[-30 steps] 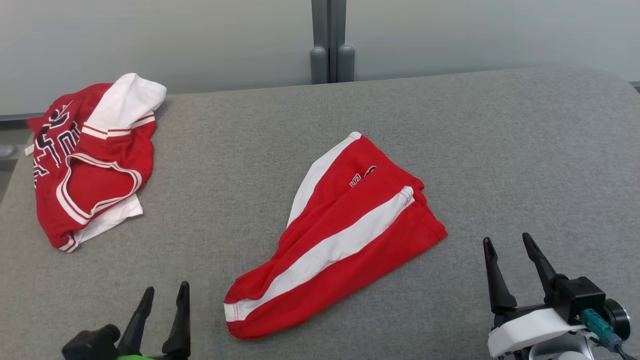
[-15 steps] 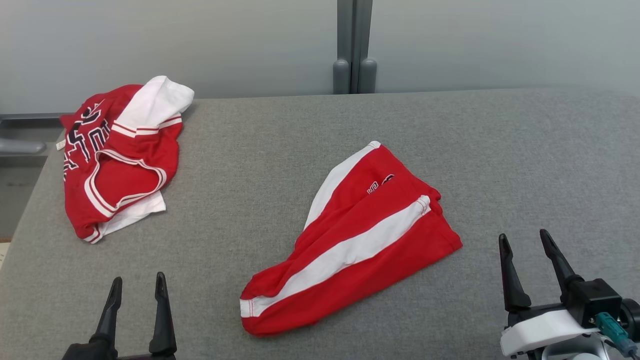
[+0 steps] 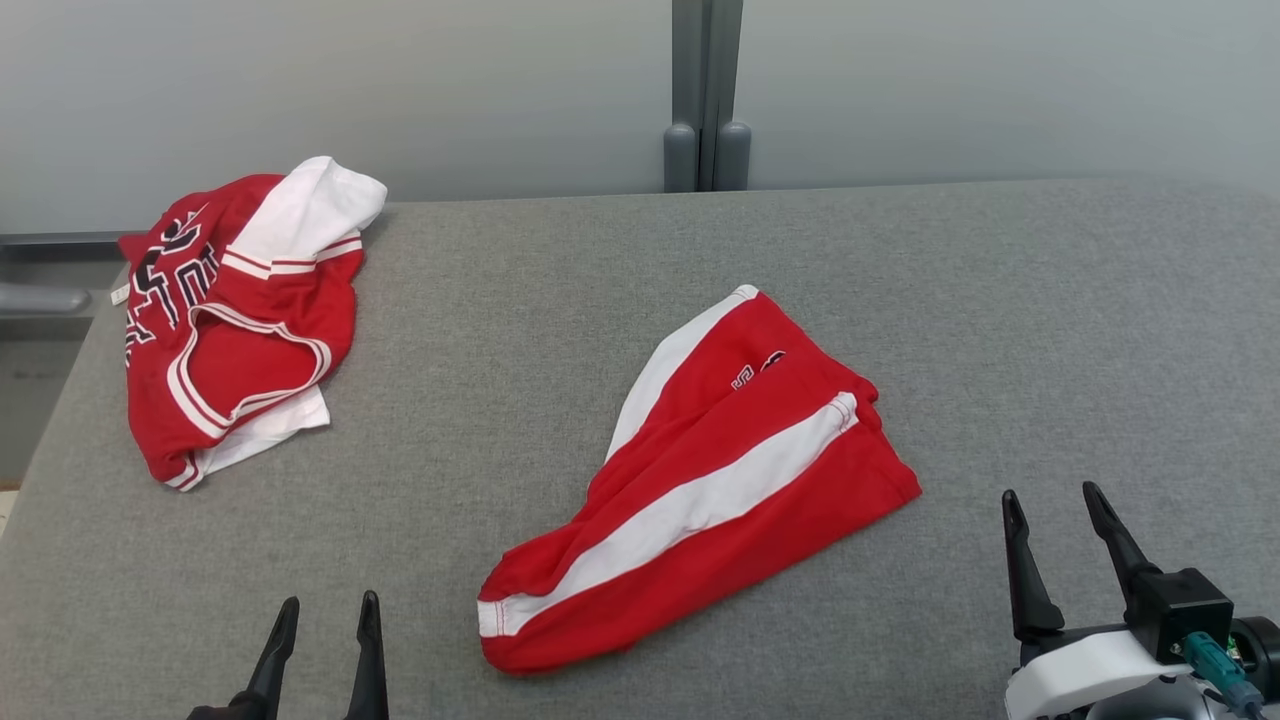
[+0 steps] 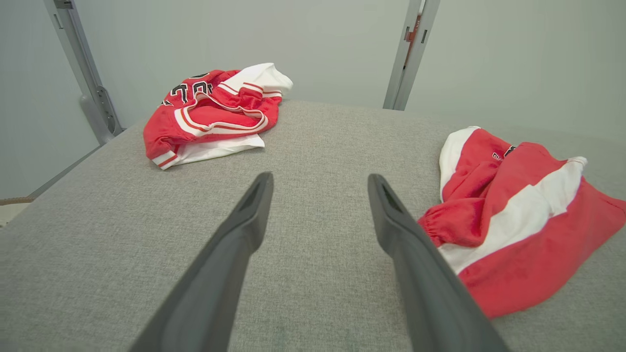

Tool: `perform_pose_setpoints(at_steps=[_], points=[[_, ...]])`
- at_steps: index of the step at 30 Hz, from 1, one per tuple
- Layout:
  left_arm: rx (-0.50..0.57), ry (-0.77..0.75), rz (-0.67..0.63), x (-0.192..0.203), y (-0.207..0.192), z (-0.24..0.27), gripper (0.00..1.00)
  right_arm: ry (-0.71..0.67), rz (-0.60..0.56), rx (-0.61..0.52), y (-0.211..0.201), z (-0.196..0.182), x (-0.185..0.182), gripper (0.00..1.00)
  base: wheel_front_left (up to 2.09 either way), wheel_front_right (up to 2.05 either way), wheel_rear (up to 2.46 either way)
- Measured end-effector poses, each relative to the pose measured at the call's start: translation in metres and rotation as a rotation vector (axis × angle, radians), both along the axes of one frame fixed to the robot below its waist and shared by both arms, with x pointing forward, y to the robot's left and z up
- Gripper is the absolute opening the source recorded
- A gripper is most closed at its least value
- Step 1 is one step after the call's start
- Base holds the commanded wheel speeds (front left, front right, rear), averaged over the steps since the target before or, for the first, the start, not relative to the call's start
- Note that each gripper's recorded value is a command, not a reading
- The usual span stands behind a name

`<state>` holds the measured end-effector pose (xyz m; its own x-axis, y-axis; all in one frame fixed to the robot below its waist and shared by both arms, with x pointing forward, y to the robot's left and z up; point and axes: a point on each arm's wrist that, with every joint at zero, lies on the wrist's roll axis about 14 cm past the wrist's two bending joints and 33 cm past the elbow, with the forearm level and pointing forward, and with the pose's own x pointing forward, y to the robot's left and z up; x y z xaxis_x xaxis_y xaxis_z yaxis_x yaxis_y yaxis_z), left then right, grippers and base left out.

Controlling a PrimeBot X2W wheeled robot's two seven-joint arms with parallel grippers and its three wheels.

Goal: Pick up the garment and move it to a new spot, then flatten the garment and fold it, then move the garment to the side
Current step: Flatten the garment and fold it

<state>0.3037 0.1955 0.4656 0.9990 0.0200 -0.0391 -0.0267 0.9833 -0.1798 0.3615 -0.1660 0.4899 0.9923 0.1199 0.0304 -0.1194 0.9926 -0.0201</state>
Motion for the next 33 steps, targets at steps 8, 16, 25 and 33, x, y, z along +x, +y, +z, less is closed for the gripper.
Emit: perform_pose_setpoints(at_steps=[8, 16, 25, 33], points=[[-0.024, -0.005, -0.016, 0.0, -0.007, 0.001, 1.0, -0.002, -0.004, 0.0, -0.001, 0.001, -0.002, 1.0, 0.0, 0.0, 0.0], [-0.025, -0.006, -0.023, 0.001, -0.009, 0.001, 1.0, 0.0, 0.001, 0.001, 0.0, 0.0, -0.001, 1.0, 0.0, 0.0, 0.0], [-0.045, -0.004, -0.022, -0.001, -0.01, 0.0, 1.0, 0.001, 0.029, 0.04, 0.012, 0.001, 0.008, 1.0, 0.0, 0.0, 0.0], [-0.168, 0.203, -0.079, -0.008, -0.02, -0.03, 1.0, 0.099, 0.181, -0.075, 0.068, 0.008, 0.063, 1.0, 0.0, 0.0, 0.0]])
